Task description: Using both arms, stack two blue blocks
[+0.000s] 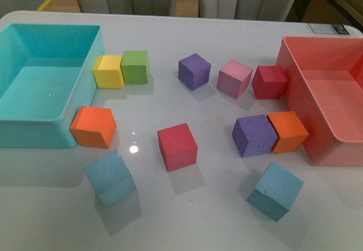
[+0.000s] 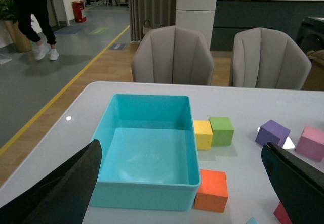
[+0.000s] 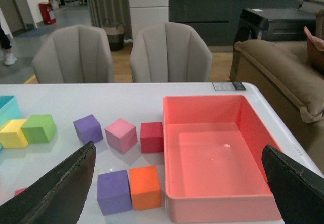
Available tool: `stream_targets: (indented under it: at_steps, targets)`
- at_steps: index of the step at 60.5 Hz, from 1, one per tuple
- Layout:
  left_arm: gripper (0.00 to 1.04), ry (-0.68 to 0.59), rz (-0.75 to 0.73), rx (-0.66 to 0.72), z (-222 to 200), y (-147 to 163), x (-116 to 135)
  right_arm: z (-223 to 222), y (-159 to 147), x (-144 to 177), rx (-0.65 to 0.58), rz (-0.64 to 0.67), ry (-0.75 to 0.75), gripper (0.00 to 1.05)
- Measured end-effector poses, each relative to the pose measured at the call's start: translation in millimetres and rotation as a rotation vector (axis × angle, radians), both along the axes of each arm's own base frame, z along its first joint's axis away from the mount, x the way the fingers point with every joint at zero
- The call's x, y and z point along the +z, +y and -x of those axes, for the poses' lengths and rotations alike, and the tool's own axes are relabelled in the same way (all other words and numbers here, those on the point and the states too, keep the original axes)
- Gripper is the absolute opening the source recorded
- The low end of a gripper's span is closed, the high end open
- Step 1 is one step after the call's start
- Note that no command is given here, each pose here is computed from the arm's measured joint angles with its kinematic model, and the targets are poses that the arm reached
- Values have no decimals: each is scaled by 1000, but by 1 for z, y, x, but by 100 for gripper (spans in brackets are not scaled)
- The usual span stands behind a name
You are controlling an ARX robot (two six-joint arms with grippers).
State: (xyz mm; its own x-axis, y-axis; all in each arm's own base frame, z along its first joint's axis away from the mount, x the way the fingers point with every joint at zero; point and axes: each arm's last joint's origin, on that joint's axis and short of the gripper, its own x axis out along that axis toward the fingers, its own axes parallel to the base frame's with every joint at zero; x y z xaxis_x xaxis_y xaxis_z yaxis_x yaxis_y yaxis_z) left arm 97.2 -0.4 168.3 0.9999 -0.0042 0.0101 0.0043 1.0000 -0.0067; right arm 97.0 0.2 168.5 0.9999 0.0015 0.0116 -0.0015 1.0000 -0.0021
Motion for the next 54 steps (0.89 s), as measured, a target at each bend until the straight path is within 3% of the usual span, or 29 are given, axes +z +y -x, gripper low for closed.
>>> stream_targets:
  at_steps: [47, 54]
  targets:
    - [96, 0, 0, 0, 0, 0, 0, 0, 0, 0, 5, 3, 3, 96]
    - [96, 0, 0, 0, 0, 0, 0, -10, 1, -16, 315, 145, 333, 96]
